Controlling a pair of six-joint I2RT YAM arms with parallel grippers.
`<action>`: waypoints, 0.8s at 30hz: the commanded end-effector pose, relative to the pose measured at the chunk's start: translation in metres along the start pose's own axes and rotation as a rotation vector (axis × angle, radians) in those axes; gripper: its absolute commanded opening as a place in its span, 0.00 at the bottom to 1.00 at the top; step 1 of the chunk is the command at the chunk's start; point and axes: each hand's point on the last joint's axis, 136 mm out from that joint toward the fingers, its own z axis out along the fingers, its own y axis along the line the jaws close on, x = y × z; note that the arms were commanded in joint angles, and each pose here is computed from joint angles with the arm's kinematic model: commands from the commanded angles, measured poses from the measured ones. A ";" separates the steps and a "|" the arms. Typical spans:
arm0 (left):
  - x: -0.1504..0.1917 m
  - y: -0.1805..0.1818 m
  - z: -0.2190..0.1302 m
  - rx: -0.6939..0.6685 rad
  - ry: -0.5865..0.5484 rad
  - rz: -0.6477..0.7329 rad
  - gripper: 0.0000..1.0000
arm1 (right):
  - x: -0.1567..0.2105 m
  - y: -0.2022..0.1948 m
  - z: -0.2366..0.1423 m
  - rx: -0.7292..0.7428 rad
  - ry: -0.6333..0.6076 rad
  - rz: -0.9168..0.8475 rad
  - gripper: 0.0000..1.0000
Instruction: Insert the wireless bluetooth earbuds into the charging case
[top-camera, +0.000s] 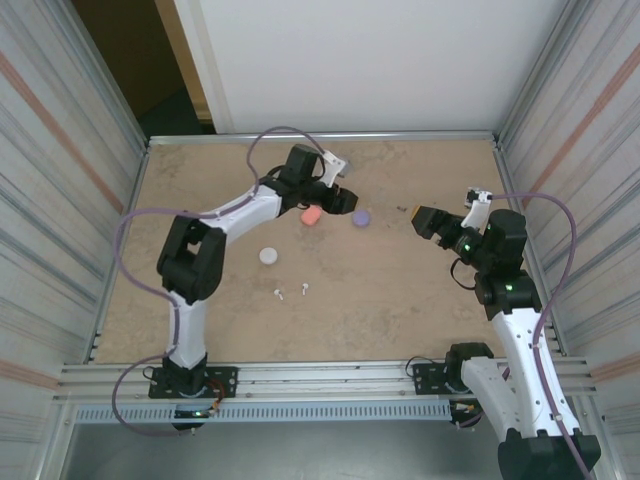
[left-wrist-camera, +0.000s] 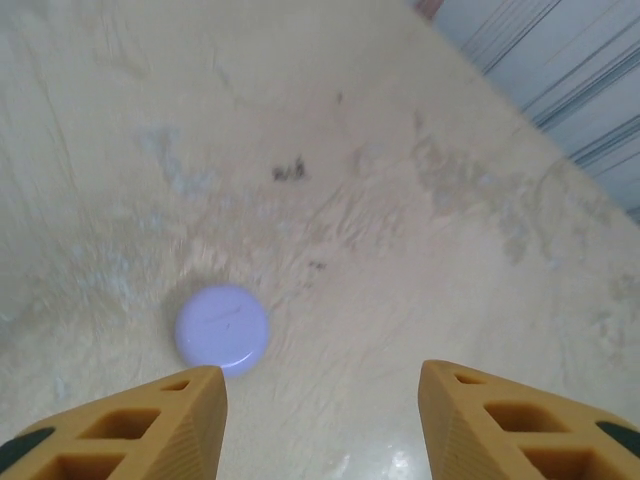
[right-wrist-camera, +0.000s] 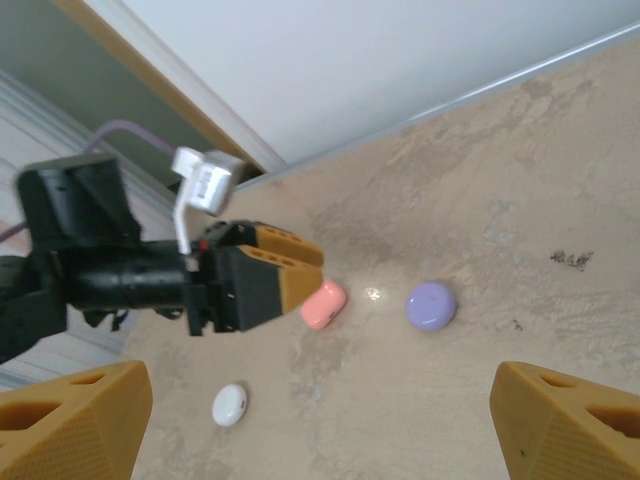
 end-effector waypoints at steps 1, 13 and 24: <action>-0.030 0.000 -0.027 -0.051 -0.143 0.011 0.55 | -0.002 0.010 0.000 -0.045 -0.003 0.002 0.87; -0.038 0.038 -0.116 -0.143 -0.440 -0.173 0.57 | 0.040 0.036 0.044 -0.051 0.190 -0.011 0.86; -0.030 0.050 -0.189 -0.380 -0.584 -0.167 0.63 | 0.115 0.075 0.118 -0.069 0.478 -0.125 0.81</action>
